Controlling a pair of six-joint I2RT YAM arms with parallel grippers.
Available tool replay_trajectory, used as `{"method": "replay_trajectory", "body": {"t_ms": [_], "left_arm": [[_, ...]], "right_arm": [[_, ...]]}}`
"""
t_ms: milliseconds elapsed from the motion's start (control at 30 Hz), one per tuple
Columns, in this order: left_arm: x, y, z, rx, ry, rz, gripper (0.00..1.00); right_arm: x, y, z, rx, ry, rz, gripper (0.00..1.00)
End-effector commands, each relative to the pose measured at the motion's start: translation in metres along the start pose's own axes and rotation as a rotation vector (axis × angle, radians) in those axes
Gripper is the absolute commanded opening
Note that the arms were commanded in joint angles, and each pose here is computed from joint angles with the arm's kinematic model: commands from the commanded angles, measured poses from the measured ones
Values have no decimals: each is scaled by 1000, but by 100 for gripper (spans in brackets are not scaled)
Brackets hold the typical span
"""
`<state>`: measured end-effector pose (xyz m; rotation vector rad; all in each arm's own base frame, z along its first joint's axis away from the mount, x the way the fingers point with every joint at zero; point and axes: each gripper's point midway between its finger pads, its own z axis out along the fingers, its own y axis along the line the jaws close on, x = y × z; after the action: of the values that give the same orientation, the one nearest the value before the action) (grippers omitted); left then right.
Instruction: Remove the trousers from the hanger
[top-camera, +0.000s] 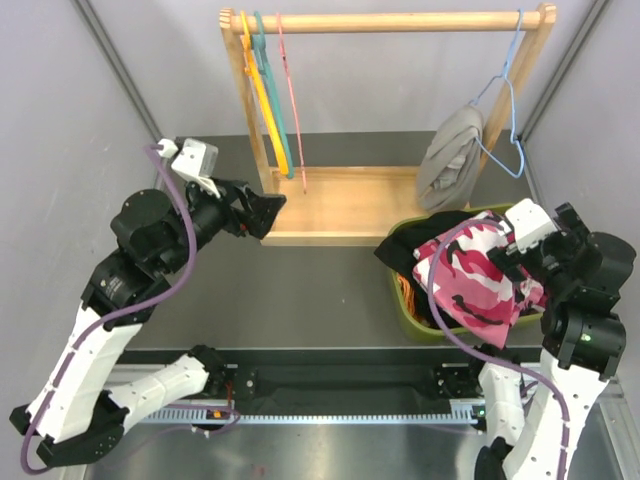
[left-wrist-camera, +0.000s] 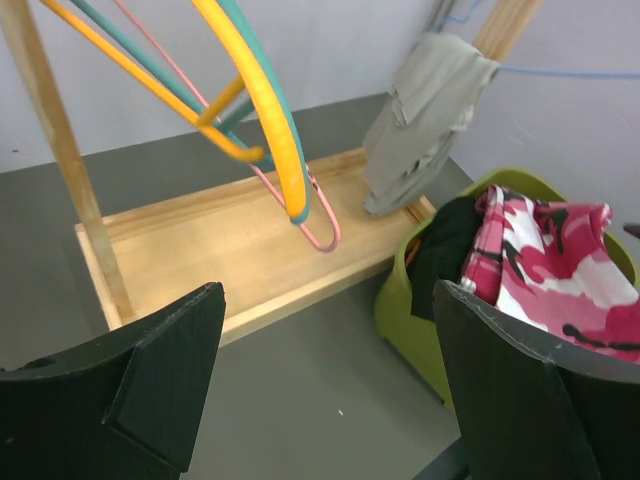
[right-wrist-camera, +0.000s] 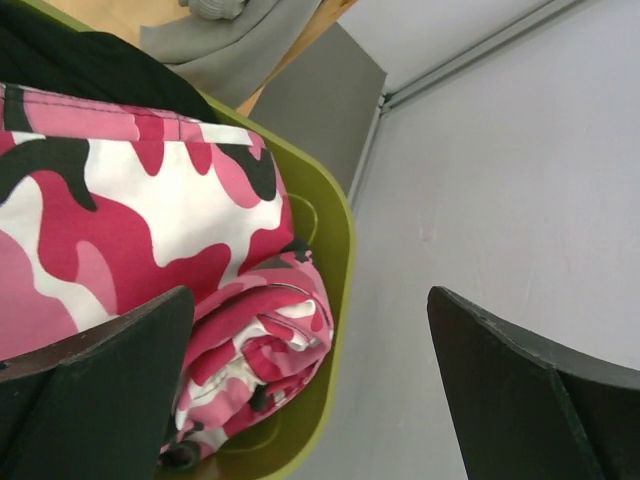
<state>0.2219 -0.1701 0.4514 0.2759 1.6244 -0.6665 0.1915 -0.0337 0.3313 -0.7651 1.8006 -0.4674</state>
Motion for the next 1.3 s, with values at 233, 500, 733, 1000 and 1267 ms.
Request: {"method": "replay_trajectory", "body": {"t_ms": [233,500,733,1000,1267], "left_arm": [[21,-26,-6,210,-58,60,90],[40,-32,-3,274,-48,59,89],[50,-47,-1,378,-31,80,89],[65,-48,0,411,-25,113,89],[88,-40,1,402,-3,138,89]], "right_arm": [[-43,-16,-13,16,-114,157,100],[-52,-20,-10,15,-139,232,100],[-53,-34,-12,75,-124,287,100],[-34,-85,-15,377,-56,494,97],[-58,-146,-8,536,-118,648,91]]}}
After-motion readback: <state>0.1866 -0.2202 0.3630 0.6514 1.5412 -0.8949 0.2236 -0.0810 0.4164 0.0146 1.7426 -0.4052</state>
